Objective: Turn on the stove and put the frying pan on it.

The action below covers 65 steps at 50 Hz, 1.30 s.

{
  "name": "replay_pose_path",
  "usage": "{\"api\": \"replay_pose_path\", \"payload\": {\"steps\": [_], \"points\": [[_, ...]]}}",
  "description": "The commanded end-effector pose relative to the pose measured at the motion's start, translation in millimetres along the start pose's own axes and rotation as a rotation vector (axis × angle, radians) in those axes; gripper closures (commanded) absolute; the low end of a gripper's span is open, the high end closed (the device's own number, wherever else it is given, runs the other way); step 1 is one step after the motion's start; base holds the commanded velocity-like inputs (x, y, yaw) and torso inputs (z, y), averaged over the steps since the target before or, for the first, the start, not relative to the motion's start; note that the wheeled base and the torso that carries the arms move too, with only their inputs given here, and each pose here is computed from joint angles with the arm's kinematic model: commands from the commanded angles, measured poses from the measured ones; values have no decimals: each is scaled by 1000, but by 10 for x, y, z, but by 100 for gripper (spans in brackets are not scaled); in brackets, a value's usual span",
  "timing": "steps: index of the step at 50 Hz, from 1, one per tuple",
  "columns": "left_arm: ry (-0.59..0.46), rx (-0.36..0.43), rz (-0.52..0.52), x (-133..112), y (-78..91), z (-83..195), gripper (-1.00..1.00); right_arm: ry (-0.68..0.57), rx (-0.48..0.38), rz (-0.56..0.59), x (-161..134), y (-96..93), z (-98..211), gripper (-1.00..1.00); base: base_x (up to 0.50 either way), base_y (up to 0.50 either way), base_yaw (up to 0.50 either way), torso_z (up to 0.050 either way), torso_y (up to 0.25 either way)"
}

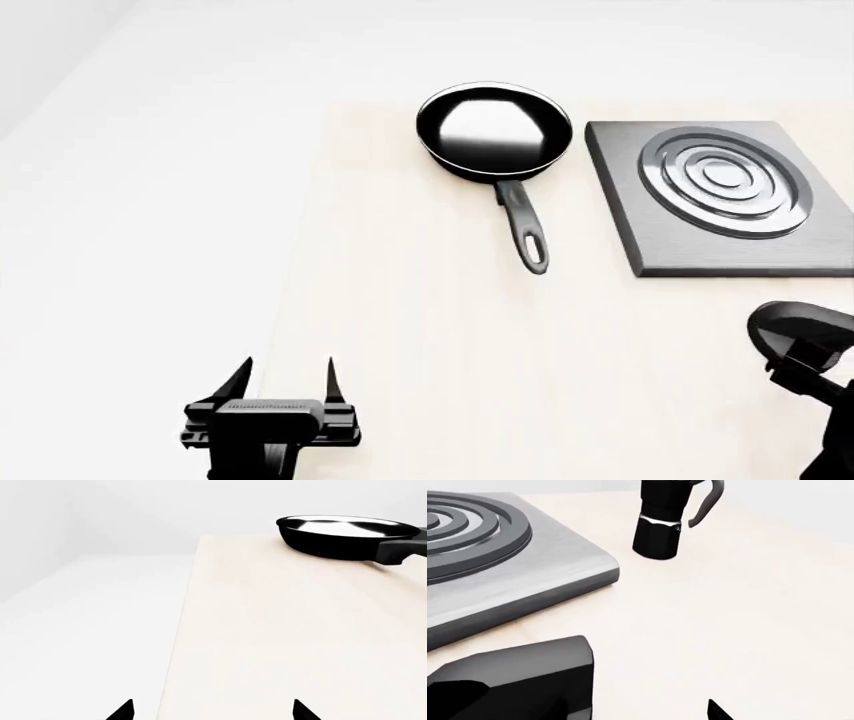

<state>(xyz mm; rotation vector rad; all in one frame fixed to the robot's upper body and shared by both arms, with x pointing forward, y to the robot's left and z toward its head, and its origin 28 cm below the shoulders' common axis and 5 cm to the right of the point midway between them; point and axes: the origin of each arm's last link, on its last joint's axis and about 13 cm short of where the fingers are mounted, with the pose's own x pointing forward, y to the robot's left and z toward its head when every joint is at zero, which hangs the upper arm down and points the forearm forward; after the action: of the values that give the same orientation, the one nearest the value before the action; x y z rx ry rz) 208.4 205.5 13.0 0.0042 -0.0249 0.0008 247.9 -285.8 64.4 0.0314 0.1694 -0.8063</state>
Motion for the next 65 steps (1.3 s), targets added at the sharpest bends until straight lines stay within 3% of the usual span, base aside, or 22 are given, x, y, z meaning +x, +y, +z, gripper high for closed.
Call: {"api": "replay_pose_path", "payload": {"steps": [1,12,18,34,45,50,56,65], "points": [[1,1,0,1,-2,-3,-100,13,7,8,2,9,-8,-100,0,0,0,0,0],[2,1,0,2,-3,-5,-100,7,4,-6,19,-43,28,-100,0,0,0,0,0],[1,2,0,3,-1,-2,-100,-1,-1,-9,-114,-127,77,-100,0,0,0,0,0],[-1,3,-2,-10,-3,6,-100,-48,69,199,-738,-194,506,-100,0,0,0,0,0],[-1,3,-2,-12,-4,6,-100,-138,93,371,-1057,-51,963,-100,0,0,0,0,0],[-1,2,-3,-10,-5,8,-100,-184,61,408,-1125,40,1135,-100,0,0,0,0,0],[0,2,-3,-6,-4,5,-100,-203,66,450,-1103,239,1265,-100,0,0,0,0,0],[1,1,-3,-2,-1,6,-100,-198,26,639,-1173,590,1500,-100,0,0,0,0,0]]}}
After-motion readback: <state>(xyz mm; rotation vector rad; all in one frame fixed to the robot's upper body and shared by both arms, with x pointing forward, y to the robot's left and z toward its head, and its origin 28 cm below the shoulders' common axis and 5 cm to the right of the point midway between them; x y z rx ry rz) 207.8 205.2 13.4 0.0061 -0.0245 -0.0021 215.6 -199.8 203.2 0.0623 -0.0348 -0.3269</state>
